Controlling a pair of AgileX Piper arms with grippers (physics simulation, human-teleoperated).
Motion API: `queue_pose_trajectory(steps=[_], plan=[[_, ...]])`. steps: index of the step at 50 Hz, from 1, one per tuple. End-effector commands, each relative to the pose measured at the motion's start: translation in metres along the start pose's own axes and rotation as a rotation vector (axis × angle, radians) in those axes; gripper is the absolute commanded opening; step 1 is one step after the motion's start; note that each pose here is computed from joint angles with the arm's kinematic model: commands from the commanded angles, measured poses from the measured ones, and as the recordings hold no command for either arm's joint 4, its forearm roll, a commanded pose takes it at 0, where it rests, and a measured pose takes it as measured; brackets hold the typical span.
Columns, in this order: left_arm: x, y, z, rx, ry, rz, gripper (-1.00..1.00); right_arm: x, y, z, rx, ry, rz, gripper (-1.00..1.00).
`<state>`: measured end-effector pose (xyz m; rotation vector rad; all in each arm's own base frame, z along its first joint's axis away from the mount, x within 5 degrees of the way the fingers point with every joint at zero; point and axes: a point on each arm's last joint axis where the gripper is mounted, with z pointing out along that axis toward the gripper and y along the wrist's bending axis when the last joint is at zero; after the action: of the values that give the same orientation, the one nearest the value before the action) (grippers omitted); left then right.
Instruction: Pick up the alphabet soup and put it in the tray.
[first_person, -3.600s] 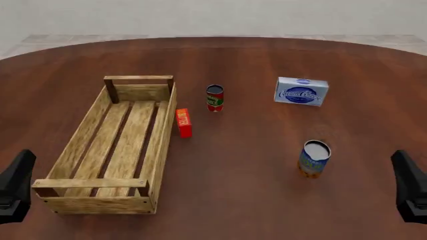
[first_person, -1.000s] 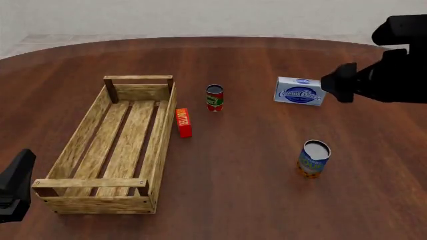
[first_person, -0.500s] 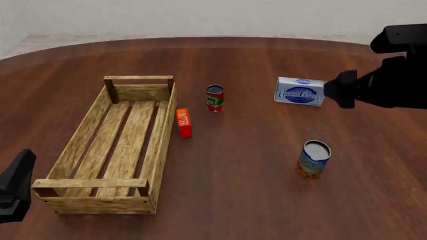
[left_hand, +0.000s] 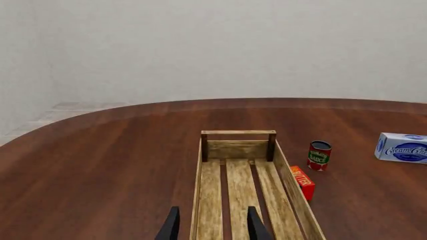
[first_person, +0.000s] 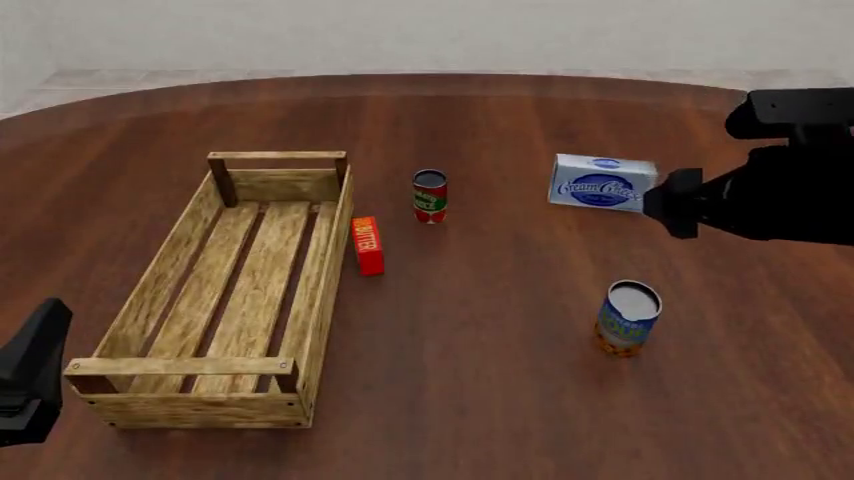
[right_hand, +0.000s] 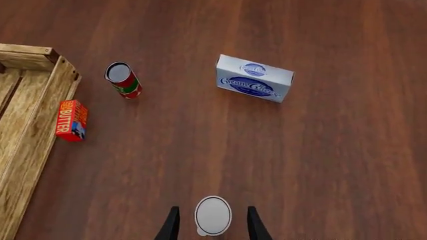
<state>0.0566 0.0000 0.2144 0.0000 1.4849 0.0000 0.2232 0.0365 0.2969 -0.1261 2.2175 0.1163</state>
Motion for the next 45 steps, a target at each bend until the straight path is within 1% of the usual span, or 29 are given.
queue_pose_trajectory(steps=[1, 12, 18, 36, 45], plan=[[0.0, 0.0, 0.0, 0.0, 0.0, 0.0, 1.0, 0.006, -0.002, 0.01, 0.007, 0.013, 0.014, 1.0], [0.0, 0.0, 0.0, 0.0, 0.0, 0.0, 1.0, 0.013, -0.002, 0.024, 0.005, 0.036, 0.014, 1.0], [0.0, 0.0, 0.0, 0.0, 0.0, 0.0, 1.0, 0.013, -0.001, 0.027, 0.002, 0.043, 0.007, 1.0], [0.0, 0.0, 0.0, 0.0, 0.0, 0.0, 1.0, 0.02, 0.0, 0.037, 0.0, 0.063, 0.014, 1.0], [0.0, 0.0, 0.0, 0.0, 0.0, 0.0, 1.0, 0.023, 0.003, 0.045, -0.008, 0.074, 0.009, 1.0]])
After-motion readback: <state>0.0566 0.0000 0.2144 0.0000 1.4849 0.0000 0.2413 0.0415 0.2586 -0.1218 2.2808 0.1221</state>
